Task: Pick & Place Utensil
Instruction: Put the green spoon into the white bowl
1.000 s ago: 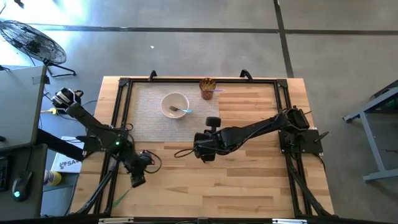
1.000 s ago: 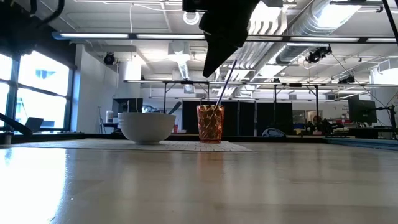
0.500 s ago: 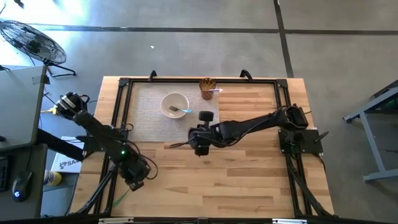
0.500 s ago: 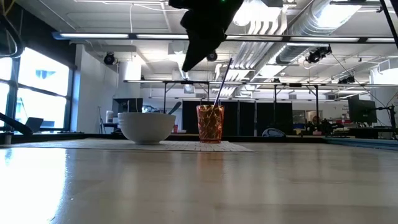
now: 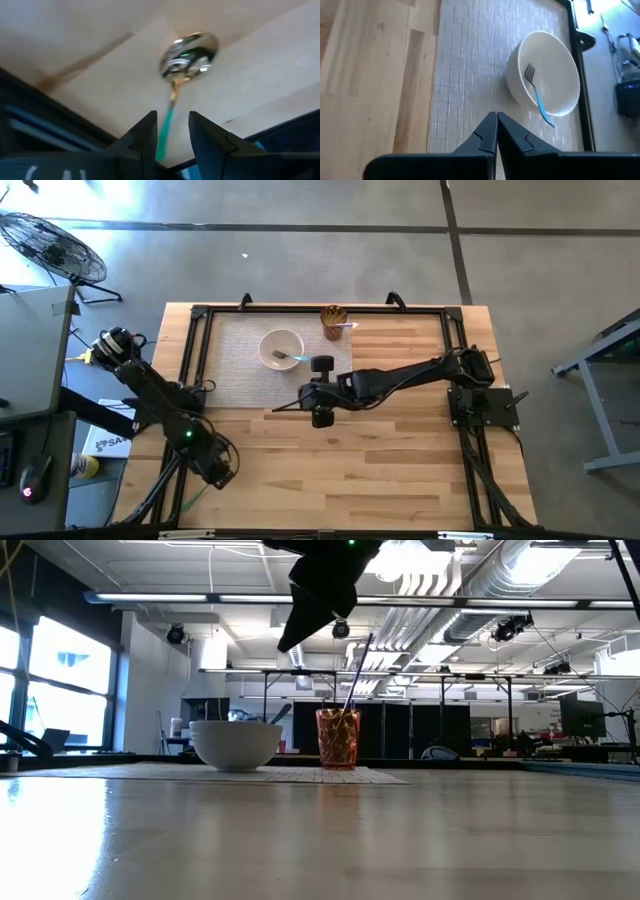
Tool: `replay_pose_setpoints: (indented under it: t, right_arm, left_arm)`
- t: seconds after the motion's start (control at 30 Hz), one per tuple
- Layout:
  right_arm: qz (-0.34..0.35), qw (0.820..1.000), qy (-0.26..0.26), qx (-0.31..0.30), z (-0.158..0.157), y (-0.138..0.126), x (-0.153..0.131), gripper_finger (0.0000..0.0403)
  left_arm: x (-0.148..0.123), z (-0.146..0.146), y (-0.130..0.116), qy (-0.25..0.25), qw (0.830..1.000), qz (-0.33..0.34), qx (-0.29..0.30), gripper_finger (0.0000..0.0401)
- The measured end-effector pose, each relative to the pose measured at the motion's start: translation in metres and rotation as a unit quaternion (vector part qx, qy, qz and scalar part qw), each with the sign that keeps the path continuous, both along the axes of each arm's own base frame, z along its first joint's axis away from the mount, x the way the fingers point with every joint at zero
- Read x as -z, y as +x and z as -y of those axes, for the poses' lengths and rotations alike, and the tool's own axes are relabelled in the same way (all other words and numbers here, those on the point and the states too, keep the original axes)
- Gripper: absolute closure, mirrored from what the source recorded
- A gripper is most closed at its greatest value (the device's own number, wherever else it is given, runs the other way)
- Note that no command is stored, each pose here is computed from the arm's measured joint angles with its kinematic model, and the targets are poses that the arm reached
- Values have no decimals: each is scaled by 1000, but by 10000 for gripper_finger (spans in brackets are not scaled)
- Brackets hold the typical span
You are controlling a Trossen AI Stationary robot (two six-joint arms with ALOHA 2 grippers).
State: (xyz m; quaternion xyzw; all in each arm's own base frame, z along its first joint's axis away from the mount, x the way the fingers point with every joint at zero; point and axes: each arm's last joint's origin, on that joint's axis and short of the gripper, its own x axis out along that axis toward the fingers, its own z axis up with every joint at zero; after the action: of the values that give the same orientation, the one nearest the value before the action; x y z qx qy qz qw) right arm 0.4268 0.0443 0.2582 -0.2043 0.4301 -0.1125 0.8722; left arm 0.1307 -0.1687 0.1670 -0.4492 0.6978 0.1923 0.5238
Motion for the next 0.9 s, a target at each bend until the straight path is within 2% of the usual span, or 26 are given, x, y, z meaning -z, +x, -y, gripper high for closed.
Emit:
replay_pose_setpoints:
  t: [0.17,0.37,0.57,0.9]
  right_arm:
    - [7,1000,20,-13,9,3,-1,402]
    - [6,999,34,-17,16,4,-1,399]
    - [10,999,35,-18,16,5,-1,401]
    - [16,999,36,-18,16,6,-2,401]
  left_arm:
    - [6,4,3,4,1000,7,2,292]
    - [25,10,4,-3,997,-46,65,292]
    - [33,19,11,-35,994,-21,100,293]
    - [35,18,11,-17,995,-14,99,293]
